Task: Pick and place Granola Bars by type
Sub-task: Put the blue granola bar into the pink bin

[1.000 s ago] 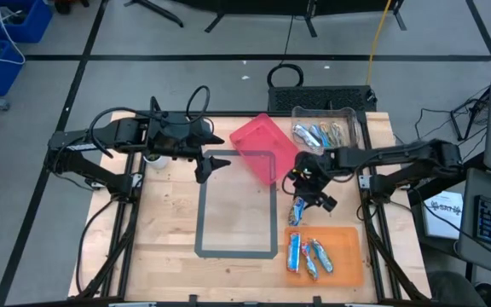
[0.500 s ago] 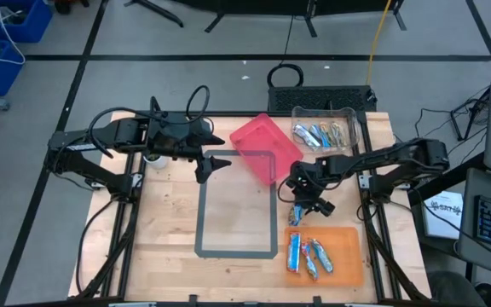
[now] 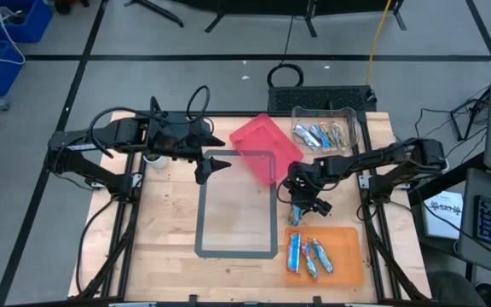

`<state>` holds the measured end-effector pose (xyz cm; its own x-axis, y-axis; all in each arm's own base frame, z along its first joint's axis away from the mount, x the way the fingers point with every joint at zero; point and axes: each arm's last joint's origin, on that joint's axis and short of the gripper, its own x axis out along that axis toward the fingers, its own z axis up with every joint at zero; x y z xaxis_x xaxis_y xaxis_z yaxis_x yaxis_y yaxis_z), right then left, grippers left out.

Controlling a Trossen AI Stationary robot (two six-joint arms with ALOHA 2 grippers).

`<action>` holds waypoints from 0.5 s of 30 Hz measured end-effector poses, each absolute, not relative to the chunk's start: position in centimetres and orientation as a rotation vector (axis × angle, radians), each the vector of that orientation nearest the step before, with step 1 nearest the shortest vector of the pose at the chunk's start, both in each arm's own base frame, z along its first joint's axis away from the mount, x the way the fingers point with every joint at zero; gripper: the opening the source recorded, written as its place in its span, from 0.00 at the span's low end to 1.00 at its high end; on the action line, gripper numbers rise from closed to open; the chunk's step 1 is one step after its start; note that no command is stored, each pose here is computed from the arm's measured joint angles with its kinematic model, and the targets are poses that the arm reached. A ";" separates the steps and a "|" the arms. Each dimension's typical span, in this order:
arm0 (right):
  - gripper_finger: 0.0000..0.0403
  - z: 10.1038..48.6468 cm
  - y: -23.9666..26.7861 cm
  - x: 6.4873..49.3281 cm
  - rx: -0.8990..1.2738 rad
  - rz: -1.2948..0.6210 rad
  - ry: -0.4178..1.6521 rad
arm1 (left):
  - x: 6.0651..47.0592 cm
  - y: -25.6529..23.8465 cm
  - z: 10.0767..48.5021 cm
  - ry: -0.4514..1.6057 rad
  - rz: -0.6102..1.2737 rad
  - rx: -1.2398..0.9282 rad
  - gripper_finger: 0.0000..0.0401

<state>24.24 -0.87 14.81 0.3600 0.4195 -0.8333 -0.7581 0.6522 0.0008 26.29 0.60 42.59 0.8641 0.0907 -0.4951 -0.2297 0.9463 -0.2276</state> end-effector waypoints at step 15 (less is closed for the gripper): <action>0.58 13.2 -1.7 24.6 -0.485 0.766 0.991 | 26.3 0.8 42.6 0.501 0.174 -0.304 0.87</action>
